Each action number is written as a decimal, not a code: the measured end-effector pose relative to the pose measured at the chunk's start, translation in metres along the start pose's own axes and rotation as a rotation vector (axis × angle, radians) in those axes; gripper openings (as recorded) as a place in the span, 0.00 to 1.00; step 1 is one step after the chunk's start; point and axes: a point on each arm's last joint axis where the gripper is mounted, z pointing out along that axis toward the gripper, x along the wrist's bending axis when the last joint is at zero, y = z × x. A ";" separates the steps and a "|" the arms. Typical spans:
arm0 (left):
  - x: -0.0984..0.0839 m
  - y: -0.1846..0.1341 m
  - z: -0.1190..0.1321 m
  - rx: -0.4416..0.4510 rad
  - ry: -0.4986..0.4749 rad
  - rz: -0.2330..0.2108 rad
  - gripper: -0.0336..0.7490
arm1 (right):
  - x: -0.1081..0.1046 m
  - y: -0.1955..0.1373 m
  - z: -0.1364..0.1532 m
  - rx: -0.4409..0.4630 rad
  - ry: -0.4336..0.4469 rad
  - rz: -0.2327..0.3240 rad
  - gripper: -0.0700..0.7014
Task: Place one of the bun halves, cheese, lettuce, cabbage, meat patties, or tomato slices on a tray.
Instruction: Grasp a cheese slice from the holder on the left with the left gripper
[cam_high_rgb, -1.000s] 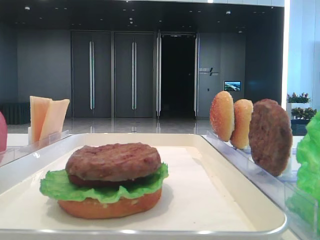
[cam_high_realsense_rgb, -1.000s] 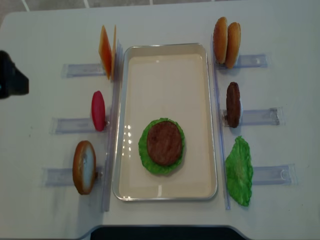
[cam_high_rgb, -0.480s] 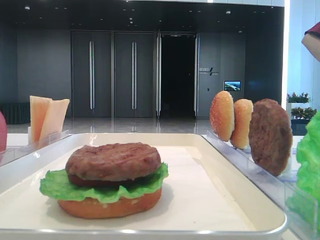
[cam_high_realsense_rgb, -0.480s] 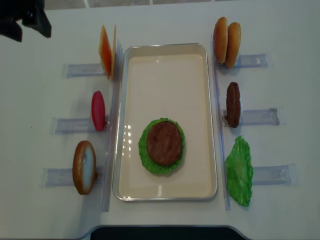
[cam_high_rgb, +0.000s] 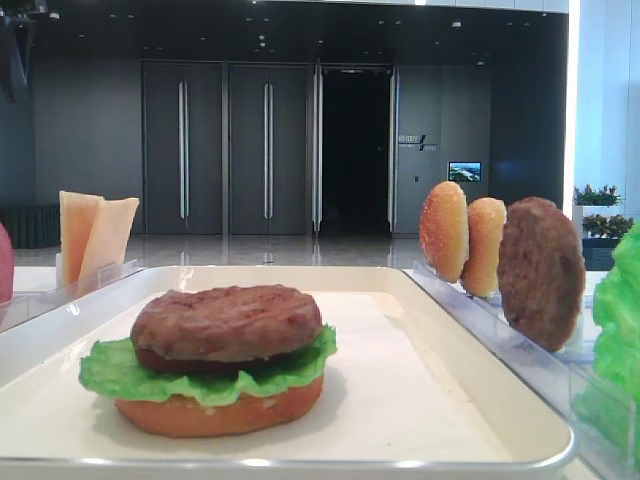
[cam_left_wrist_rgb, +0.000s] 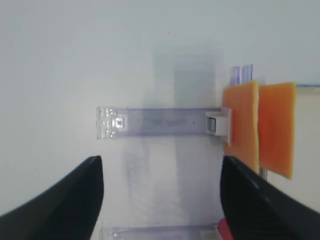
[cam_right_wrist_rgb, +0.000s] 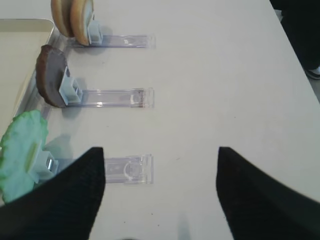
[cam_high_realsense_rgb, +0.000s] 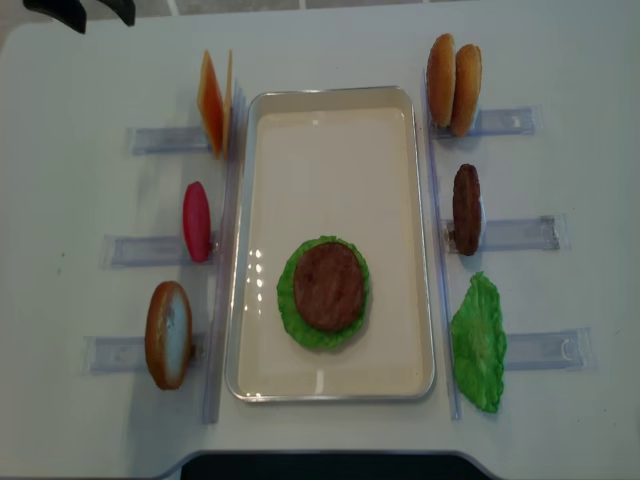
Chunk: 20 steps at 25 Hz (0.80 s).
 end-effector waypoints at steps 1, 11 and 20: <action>0.000 0.003 0.004 0.001 0.000 0.000 0.75 | 0.000 0.000 0.000 0.000 0.000 0.000 0.72; -0.009 0.007 0.015 0.010 0.021 0.008 0.74 | 0.000 0.000 0.000 0.000 0.000 0.000 0.72; -0.066 0.002 0.031 0.038 0.052 0.060 0.74 | 0.000 0.000 0.000 0.000 0.000 0.000 0.71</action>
